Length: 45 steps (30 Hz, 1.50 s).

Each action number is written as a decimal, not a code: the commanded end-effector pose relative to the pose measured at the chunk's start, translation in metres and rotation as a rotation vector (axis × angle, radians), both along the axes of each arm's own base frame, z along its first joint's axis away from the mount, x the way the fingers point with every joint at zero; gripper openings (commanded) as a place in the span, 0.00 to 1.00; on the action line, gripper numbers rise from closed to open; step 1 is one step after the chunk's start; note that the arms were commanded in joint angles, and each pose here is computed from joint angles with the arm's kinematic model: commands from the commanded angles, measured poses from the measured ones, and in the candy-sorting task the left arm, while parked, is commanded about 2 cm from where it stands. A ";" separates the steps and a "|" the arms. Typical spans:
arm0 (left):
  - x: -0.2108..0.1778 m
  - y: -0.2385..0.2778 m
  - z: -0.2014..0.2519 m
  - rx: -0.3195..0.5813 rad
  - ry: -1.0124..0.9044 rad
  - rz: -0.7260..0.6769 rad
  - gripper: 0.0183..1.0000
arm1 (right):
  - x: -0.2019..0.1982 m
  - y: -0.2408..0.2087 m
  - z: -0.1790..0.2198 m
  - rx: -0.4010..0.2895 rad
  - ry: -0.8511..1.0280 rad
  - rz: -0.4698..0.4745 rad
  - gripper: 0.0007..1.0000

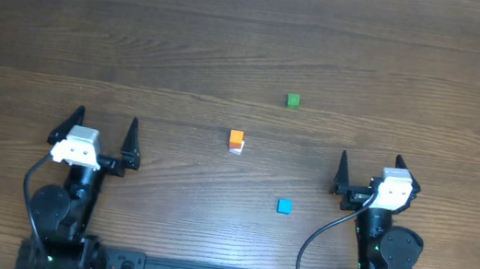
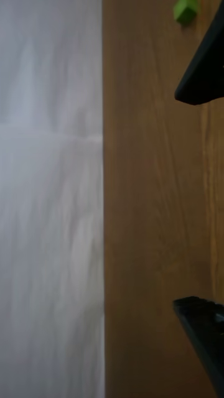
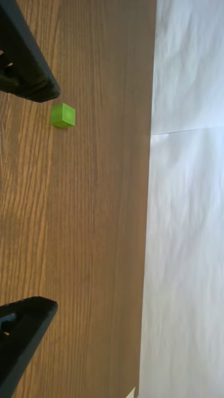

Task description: Stack Cubes

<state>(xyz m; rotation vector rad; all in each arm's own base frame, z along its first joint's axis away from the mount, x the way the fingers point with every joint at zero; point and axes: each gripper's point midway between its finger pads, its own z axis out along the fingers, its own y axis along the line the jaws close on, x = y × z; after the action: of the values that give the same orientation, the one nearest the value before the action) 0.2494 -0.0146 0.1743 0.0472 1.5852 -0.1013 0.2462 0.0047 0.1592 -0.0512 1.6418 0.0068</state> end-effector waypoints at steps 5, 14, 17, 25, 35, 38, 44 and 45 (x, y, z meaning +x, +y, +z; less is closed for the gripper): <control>-0.004 0.004 -0.015 0.029 0.049 0.018 1.00 | 0.000 0.001 -0.002 -0.003 -0.002 0.008 0.99; -0.004 0.004 -0.015 0.029 0.049 0.018 1.00 | 0.000 0.001 -0.002 -0.003 -0.002 0.008 0.99; -0.004 0.004 -0.015 0.029 0.049 0.018 1.00 | 0.000 0.001 -0.002 -0.003 -0.002 0.008 0.99; -0.004 0.004 -0.015 0.029 0.049 0.018 1.00 | 0.000 0.001 -0.002 -0.003 -0.002 0.008 0.99; -0.004 0.004 -0.015 0.029 0.049 0.018 1.00 | -0.004 0.015 0.058 0.305 -0.220 0.103 0.99; -0.004 0.004 -0.015 0.029 0.049 0.018 1.00 | -0.014 0.028 0.090 0.309 -0.299 0.197 0.99; -0.004 0.004 -0.015 0.029 0.049 0.018 1.00 | -0.025 0.028 0.147 0.248 -0.244 0.177 0.99; -0.004 0.004 -0.015 0.029 0.049 0.018 1.00 | -0.025 0.028 0.157 0.235 -0.228 0.174 0.99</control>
<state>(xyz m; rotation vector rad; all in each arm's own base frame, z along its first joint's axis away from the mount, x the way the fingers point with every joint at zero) 0.2459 -0.0139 0.1593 0.0529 1.6395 -0.0894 0.2317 0.0280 0.2639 0.0348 1.4537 0.3208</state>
